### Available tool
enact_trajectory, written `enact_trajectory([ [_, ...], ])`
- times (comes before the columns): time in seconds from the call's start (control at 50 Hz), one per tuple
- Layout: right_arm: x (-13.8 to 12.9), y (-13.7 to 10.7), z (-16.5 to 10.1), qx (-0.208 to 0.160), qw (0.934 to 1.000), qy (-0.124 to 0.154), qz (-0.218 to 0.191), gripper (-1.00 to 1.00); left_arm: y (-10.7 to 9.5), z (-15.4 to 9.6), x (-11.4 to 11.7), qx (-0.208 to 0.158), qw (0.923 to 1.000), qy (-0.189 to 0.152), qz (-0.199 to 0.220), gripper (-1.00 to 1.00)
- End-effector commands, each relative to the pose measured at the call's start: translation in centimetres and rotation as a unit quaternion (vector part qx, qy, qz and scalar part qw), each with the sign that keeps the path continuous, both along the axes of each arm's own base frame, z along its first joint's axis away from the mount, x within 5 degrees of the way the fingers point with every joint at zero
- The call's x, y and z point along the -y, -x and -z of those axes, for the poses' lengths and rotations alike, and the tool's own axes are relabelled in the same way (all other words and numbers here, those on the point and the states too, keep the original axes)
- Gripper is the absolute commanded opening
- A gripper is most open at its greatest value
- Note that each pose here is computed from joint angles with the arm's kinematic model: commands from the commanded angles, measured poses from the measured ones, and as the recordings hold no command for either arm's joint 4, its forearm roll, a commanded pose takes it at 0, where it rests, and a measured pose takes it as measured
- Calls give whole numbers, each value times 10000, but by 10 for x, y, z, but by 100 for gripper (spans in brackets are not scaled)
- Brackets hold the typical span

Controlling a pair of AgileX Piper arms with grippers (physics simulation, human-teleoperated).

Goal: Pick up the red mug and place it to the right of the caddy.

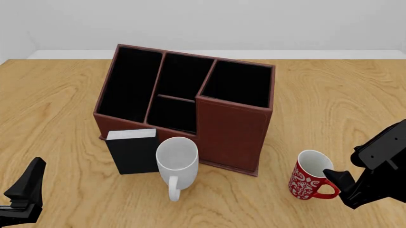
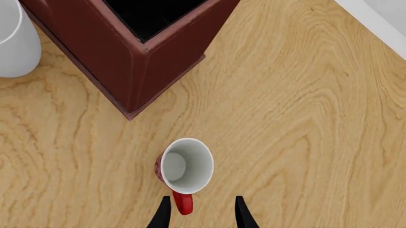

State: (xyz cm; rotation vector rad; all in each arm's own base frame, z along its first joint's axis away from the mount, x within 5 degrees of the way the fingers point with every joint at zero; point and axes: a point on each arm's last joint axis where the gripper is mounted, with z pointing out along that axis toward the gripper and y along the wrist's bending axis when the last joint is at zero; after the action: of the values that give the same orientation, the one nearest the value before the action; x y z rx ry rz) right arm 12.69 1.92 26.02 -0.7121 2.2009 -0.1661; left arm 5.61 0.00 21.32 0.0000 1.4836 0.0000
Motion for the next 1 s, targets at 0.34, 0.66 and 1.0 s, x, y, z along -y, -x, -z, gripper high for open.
enact_trajectory([
  [0.34, -2, -4, 22, -279, 9995, -82, 87, 100, 0, 0, 0, 0, 10000, 0, 0, 100],
  [0.66, -2, -9, 34, -427, 9990, -80, 121, 100, 0, 0, 0, 0, 10000, 0, 0, 100],
  [1.0, -1, -13, 44, -515, 9985, -80, 176, 100, 0, 0, 0, 0, 10000, 0, 0, 100],
])
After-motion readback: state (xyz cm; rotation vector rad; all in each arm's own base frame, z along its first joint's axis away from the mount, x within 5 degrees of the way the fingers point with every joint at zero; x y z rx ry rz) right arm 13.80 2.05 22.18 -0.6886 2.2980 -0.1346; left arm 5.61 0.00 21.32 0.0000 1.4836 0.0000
